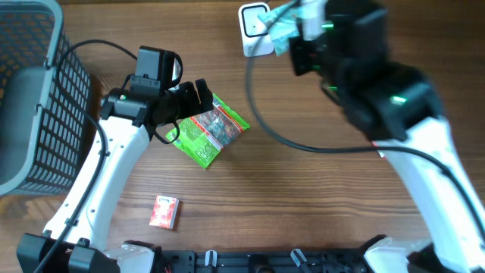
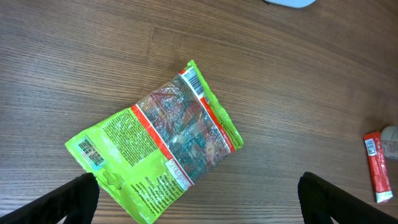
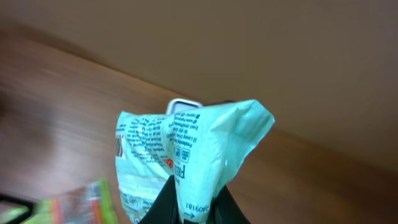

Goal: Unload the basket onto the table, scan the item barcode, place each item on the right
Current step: 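Swing the mint-green packet up in front of the scanner window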

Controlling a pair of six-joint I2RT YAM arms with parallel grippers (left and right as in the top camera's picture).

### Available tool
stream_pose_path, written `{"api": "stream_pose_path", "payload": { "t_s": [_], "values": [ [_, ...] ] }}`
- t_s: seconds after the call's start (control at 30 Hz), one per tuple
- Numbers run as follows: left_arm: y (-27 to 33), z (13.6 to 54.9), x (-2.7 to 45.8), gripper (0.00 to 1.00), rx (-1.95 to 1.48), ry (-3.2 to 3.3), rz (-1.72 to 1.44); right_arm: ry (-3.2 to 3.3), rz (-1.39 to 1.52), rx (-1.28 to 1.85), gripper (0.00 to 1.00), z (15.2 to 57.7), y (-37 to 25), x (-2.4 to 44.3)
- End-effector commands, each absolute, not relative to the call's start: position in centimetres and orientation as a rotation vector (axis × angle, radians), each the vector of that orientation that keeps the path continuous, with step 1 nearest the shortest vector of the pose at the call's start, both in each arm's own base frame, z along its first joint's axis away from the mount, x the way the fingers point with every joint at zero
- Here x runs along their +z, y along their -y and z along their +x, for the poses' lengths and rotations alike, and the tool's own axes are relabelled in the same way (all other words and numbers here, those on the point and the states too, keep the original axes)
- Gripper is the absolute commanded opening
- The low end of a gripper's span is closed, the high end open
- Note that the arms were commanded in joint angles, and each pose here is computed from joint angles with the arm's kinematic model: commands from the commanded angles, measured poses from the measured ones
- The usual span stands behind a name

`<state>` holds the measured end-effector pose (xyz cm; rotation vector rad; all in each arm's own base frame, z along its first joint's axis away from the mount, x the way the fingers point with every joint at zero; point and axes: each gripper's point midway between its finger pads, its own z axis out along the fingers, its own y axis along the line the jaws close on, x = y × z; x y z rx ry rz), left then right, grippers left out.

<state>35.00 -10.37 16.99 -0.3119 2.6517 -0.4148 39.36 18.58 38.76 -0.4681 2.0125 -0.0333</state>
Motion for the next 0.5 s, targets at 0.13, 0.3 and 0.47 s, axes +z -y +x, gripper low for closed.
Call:
{"api": "stream_pose_path", "payload": {
  "t_s": [0.13,0.3,0.47],
  "values": [
    [10.1,35.1,17.1,1.00,-0.411,-2.646,-0.319,-1.941,-0.695,-0.579,0.04,43.7,-21.2,34.3],
    [10.1,35.1,17.1,1.00,-0.411,-2.646,-0.319,-1.931,-0.631,-0.755,0.04,46.7,-21.7,31.1],
    [10.1,35.1,17.1,1.00,-0.411,-2.646,-0.319,-1.934,-0.604,-0.757,0.04,49.8,-23.6,26.7]
  ]
}}
